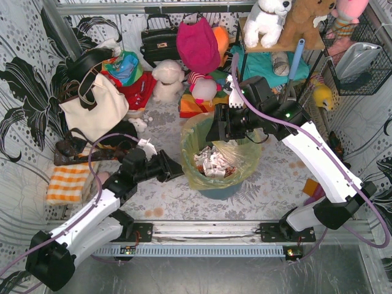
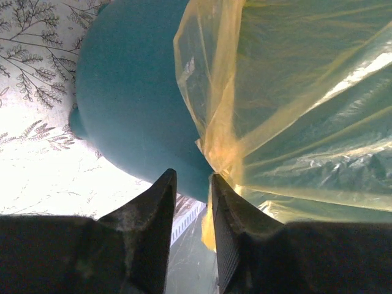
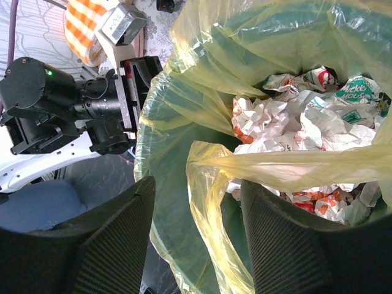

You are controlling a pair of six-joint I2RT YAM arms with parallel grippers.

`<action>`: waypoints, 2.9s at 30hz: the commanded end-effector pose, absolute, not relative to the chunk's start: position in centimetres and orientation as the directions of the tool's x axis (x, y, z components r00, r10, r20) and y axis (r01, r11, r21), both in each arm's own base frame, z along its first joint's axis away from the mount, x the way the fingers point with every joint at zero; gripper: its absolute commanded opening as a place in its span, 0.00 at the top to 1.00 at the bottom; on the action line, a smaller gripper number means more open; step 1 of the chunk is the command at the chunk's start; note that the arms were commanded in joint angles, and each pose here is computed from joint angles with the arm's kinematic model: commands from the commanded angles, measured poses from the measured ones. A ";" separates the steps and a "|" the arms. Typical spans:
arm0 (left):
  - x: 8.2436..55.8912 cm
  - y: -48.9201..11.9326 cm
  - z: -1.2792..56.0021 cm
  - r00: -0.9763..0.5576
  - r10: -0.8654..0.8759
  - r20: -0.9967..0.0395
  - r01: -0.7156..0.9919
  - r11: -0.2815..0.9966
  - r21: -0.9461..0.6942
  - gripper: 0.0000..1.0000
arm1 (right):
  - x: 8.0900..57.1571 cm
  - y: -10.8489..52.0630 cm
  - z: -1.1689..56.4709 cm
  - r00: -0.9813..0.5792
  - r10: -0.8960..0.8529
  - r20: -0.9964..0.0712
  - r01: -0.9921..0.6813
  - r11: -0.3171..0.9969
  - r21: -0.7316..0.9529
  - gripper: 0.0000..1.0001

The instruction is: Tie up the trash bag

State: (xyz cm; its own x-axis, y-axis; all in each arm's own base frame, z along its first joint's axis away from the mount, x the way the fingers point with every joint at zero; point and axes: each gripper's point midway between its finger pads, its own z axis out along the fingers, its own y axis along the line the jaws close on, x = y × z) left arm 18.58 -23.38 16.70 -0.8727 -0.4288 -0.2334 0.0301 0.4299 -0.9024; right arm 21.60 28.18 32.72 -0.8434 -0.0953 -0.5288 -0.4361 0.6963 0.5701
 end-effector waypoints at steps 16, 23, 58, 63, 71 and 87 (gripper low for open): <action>18.2 -24.3 19.2 -0.873 -0.420 -0.250 0.116 0.318 -0.941 0.46 | 20.8 28.4 32.8 -0.849 -0.084 -0.522 -0.434 0.675 0.597 0.42; 17.7 -24.7 21.9 -0.867 -0.429 -0.255 0.185 0.198 -0.963 0.65 | 20.8 28.5 32.6 -0.850 -0.084 -0.520 -0.432 0.674 0.599 0.42; 18.7 -19.9 28.7 -0.656 -0.589 -0.472 0.270 0.400 -0.876 0.89 | 21.1 28.4 33.0 -0.843 -0.080 -0.531 -0.437 0.678 0.592 0.49; 17.2 -20.2 25.3 -0.720 -0.637 -0.276 0.145 0.251 -0.957 0.68 | 21.1 28.5 33.1 -0.843 -0.080 -0.532 -0.438 0.675 0.593 0.49; 15.1 -20.8 23.9 -0.733 -0.611 -0.300 0.339 0.055 -0.939 0.48 | 21.2 28.6 32.9 -0.843 -0.083 -0.531 -0.438 0.678 0.590 0.49; 14.5 -22.8 20.2 -0.771 -0.495 -0.400 0.438 0.043 -0.898 0.53 | 21.4 28.5 32.9 -0.844 -0.074 -0.532 -0.431 0.684 0.589 0.48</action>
